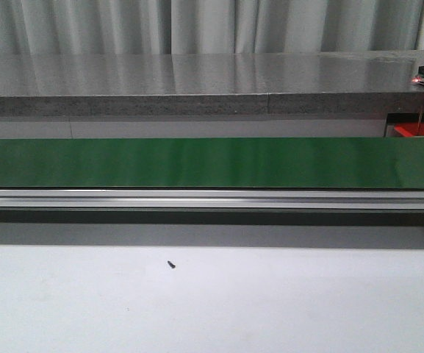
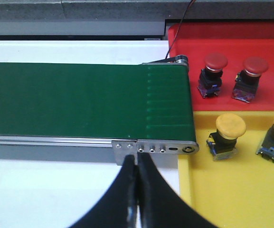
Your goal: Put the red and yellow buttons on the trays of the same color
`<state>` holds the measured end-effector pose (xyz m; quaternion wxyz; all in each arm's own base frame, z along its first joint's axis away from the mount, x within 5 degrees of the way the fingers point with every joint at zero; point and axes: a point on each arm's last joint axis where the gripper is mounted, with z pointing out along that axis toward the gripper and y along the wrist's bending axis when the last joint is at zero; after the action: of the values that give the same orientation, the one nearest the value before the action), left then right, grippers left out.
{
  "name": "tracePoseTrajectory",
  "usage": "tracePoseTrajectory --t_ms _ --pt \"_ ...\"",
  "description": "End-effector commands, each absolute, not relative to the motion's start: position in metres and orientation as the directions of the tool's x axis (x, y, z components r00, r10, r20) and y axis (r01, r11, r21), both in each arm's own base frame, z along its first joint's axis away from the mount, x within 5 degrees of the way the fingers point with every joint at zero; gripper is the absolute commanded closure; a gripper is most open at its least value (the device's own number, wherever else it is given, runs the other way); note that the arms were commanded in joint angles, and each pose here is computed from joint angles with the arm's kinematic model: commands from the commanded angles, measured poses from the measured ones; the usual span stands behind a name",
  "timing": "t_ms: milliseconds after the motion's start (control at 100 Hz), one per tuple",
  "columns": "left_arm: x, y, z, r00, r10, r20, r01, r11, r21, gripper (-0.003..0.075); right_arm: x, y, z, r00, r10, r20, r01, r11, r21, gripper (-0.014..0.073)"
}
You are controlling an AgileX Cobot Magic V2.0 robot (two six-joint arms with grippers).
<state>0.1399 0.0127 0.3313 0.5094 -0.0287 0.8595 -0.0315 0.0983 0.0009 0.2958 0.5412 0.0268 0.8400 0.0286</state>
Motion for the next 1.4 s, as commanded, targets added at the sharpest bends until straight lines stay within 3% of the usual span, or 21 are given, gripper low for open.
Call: tracePoseTrajectory --t_ms 0,430,500,570,720,790,1090,1390 --pt "0.155 0.021 0.351 -0.413 -0.13 -0.901 -0.064 0.991 -0.113 0.074 0.1 0.0 0.312 -0.313 0.071 -0.947 0.012 0.997 0.07 0.0718" --pt "0.232 0.077 0.362 -0.472 -0.276 -0.837 -0.226 0.956 -0.188 0.0736 0.101 0.0 0.312 -0.313 0.071 -0.947 0.012 0.997 0.07 0.0718" --pt "0.243 0.087 0.36 -0.489 -0.293 -0.822 -0.244 0.95 -0.193 0.0702 0.101 0.0 0.312 -0.312 0.071 -0.947 0.012 0.997 0.07 0.0718" --pt "0.254 0.095 0.357 -0.514 -0.313 -0.798 -0.251 0.945 -0.209 0.0606 0.101 0.0 0.312 -0.313 0.071 -0.947 0.012 0.997 0.07 0.0718" --pt "0.281 0.107 0.344 -0.583 -0.333 -0.741 -0.248 0.942 -0.228 0.0218 0.101 0.0 0.312 -0.307 0.071 -0.949 0.012 0.997 0.07 0.0718" --pt "0.293 0.112 0.336 -0.6 -0.355 -0.717 -0.261 0.934 -0.244 0.0117 0.101 0.0 0.312 -0.307 0.071 -0.949 0.012 0.997 0.07 0.0718" --pt "0.339 0.142 0.301 -0.597 -0.515 -0.615 -0.418 0.854 -0.308 0.0185 0.101 0.0 0.312 -0.307 0.071 -0.949 0.012 0.997 0.07 0.0718" --pt "0.365 0.161 0.272 -0.617 -0.572 -0.54 -0.504 0.815 -0.288 0.0186 0.101 0.0 0.312 -0.307 0.071 -0.949 0.012 0.997 0.07 0.0718"
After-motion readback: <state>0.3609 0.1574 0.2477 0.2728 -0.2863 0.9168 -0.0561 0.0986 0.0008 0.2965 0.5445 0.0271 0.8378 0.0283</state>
